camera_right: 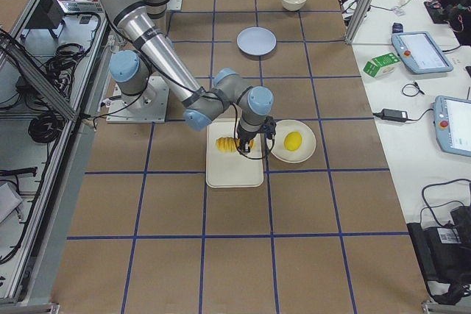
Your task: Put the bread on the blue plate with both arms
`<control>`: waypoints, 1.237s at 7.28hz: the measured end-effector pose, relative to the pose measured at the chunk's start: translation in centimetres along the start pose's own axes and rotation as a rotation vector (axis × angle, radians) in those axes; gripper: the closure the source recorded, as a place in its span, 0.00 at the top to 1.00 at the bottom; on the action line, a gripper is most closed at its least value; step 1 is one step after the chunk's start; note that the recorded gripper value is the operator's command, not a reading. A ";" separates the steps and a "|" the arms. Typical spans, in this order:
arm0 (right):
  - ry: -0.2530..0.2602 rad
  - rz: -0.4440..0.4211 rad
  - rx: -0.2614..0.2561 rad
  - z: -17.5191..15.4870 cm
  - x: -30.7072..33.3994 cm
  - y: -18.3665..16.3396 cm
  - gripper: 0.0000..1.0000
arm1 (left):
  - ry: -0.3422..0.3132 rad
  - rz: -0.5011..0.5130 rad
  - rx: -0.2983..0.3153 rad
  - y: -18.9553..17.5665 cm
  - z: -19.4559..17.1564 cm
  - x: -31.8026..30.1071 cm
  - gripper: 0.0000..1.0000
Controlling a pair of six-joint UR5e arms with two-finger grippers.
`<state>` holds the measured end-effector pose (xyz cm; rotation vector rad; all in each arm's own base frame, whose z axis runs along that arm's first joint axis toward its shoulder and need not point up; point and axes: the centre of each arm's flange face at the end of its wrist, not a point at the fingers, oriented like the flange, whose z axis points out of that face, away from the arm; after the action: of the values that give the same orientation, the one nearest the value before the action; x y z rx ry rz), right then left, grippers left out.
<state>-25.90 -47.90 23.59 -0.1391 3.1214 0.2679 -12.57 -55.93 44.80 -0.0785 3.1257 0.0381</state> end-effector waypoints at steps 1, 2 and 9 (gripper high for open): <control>0.003 0.009 0.004 -2.4 -1.4 0.0 0.00 | -0.002 -0.009 -0.013 1.3 -1.9 -0.7 1.00; 0.007 0.011 0.006 -4.4 -3.5 -0.6 0.00 | -0.005 -0.013 -0.026 2.6 -3.0 -1.0 1.00; -0.014 0.031 0.128 -9.7 -40.1 -8.5 0.00 | 0.000 0.089 -0.038 7.6 -4.2 -3.5 1.00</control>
<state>14.83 -54.41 32.19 -0.0871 3.1167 0.0682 -9.51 -48.22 49.23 0.0601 3.1264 0.0992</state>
